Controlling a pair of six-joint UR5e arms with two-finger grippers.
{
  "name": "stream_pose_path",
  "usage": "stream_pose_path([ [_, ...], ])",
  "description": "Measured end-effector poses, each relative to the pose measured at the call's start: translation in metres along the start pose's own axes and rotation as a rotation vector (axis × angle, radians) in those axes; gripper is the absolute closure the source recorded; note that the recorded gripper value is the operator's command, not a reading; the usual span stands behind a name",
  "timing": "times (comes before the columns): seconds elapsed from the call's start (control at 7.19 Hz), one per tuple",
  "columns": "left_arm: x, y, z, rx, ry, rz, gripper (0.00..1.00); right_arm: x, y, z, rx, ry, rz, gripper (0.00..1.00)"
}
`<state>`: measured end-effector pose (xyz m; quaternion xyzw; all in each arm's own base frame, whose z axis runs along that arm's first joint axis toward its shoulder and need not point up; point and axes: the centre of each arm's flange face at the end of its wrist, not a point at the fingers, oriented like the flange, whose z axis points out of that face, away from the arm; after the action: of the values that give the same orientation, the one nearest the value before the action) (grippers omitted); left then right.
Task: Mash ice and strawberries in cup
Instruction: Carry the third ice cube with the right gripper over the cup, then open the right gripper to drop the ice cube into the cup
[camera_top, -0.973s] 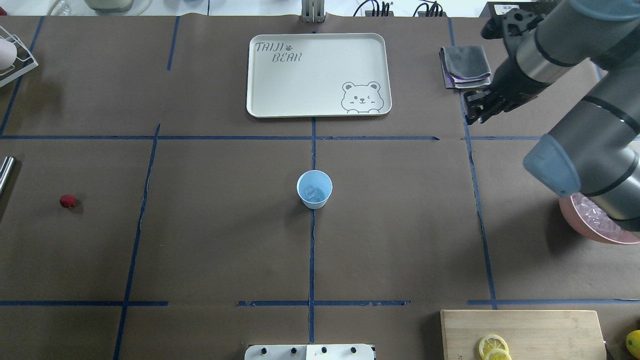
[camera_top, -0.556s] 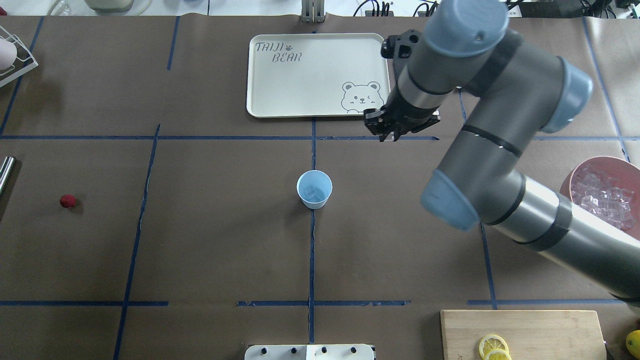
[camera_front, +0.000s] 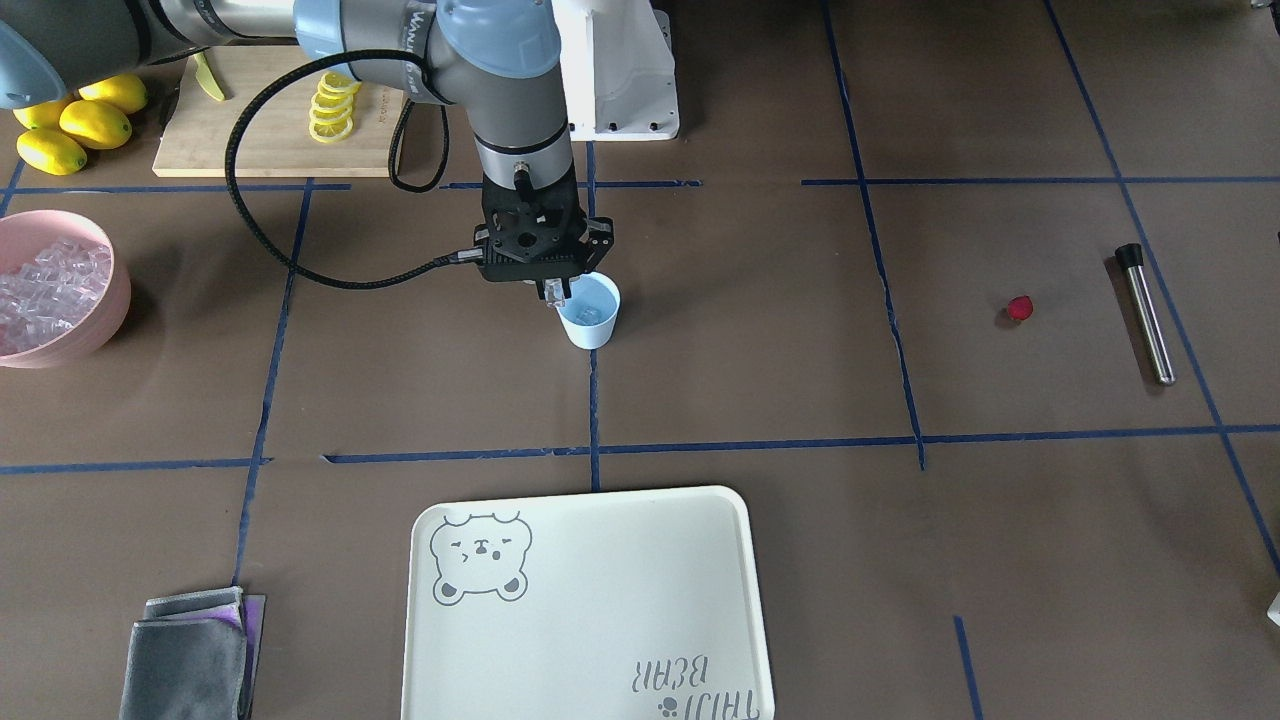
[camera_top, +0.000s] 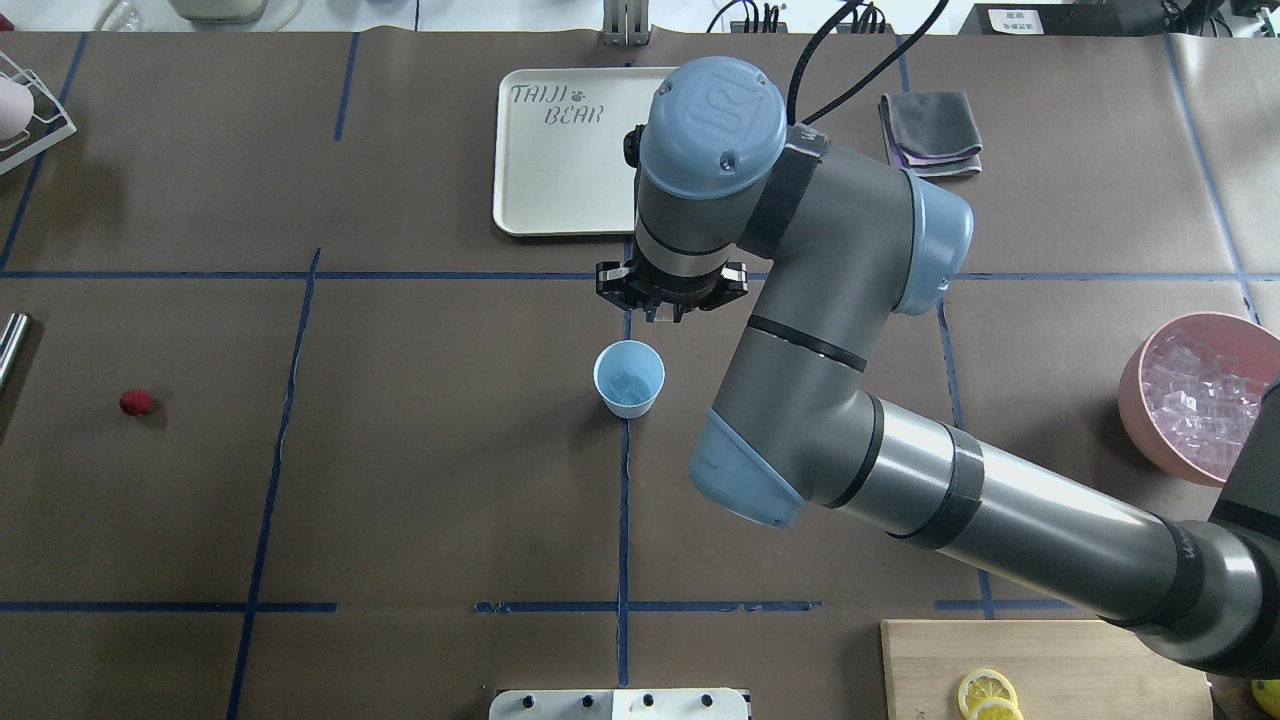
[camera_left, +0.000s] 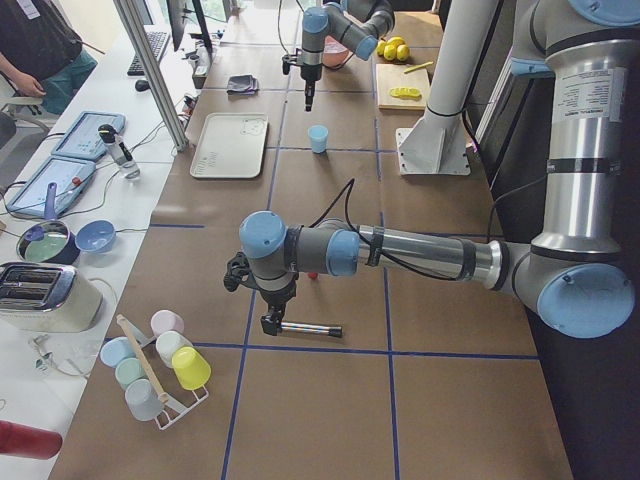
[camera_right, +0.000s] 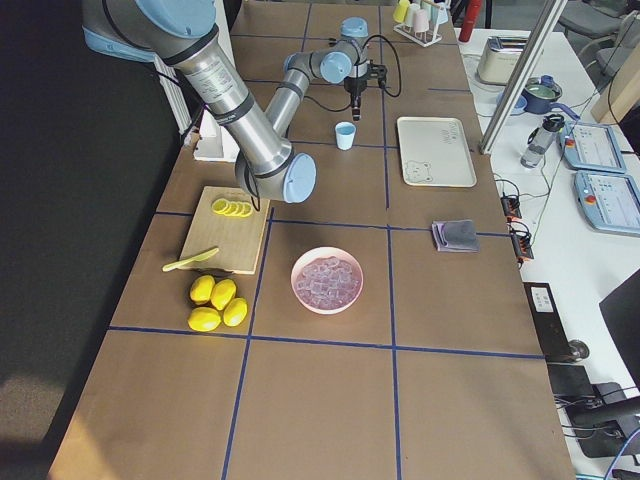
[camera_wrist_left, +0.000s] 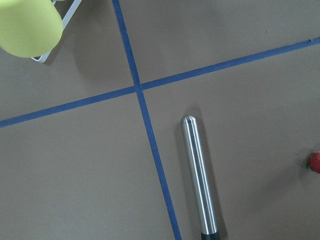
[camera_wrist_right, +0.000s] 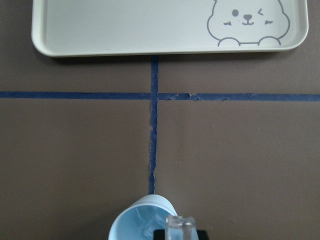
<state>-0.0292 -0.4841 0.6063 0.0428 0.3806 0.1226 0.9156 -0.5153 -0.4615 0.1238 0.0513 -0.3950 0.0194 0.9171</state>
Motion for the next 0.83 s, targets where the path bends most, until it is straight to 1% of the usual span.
stream_pose_path([
  [0.42, 0.000, 0.000, 0.001, -0.001, 0.000, -0.001, 0.00, -0.035, 0.021, 0.033, 0.002, 0.053, 0.009, 1.00],
  [0.56, -0.001, 0.000, 0.001, -0.001, 0.000, -0.002, 0.00, -0.037, 0.028, 0.041, -0.004, 0.063, 0.005, 0.88],
  [0.7, -0.001, 0.001, 0.001, -0.002, 0.000, -0.004, 0.00, -0.038, 0.032, 0.045, -0.009, 0.067, 0.002, 0.02],
  [0.83, -0.001, 0.001, 0.002, -0.003, 0.001, -0.005, 0.00, -0.039, 0.036, 0.048, -0.012, 0.069, 0.000, 0.01],
])
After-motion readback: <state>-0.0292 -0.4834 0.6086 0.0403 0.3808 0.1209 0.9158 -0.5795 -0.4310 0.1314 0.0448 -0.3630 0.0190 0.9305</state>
